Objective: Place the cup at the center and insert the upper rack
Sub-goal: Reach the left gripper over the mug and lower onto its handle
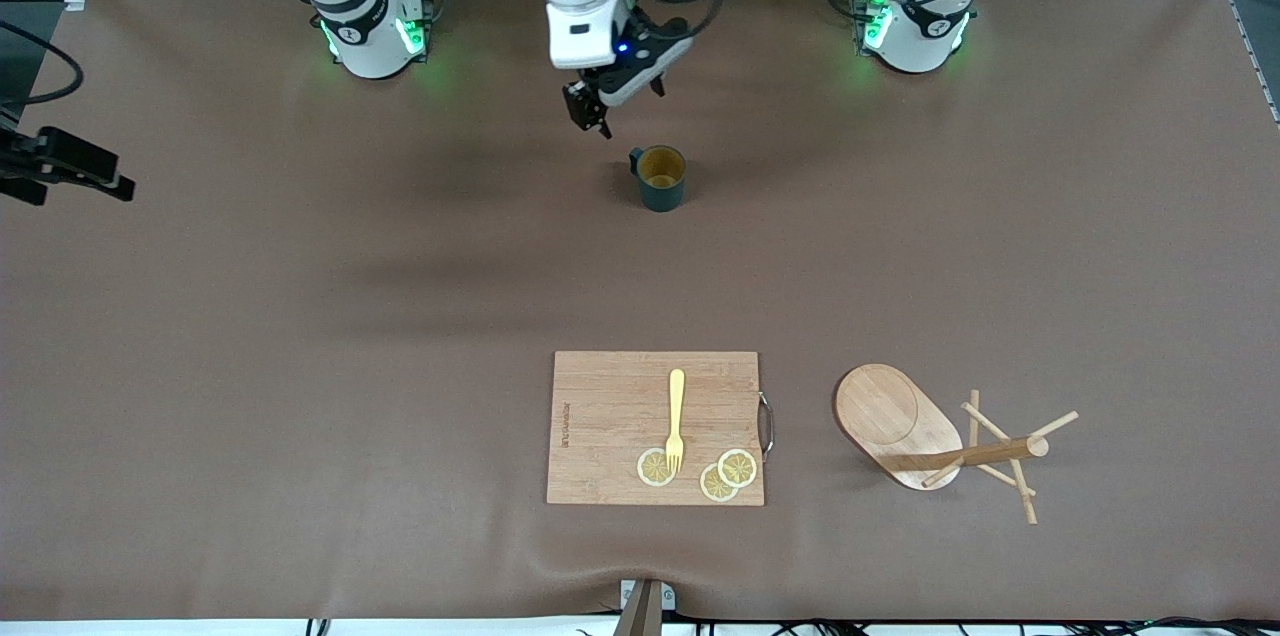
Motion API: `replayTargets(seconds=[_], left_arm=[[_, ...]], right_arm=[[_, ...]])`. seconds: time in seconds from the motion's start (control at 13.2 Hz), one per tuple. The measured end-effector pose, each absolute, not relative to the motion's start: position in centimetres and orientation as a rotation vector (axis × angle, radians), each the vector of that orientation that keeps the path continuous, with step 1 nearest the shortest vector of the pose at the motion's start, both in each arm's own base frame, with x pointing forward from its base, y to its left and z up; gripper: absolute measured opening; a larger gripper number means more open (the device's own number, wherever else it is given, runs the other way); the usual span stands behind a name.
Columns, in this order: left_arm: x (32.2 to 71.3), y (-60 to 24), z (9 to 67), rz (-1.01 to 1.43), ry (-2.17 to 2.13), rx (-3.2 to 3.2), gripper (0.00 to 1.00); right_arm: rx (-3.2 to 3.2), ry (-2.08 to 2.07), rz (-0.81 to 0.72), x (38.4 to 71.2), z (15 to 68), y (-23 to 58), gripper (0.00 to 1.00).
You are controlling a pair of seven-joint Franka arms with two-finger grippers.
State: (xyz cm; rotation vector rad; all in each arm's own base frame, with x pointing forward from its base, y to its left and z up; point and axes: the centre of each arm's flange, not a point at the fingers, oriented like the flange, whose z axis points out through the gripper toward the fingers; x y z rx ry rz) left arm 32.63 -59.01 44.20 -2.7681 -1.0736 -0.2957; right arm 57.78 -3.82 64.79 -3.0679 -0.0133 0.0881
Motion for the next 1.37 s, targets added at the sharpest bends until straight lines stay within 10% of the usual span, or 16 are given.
replayTargets(seconds=[1.37], left_arm=[[23.4, -64.9, 21.2, -0.769, -1.252, -2.406, 1.00]], right_arm=[[-3.070, -0.024, 0.079, 57.8, 64.2, -3.6, 1.00]])
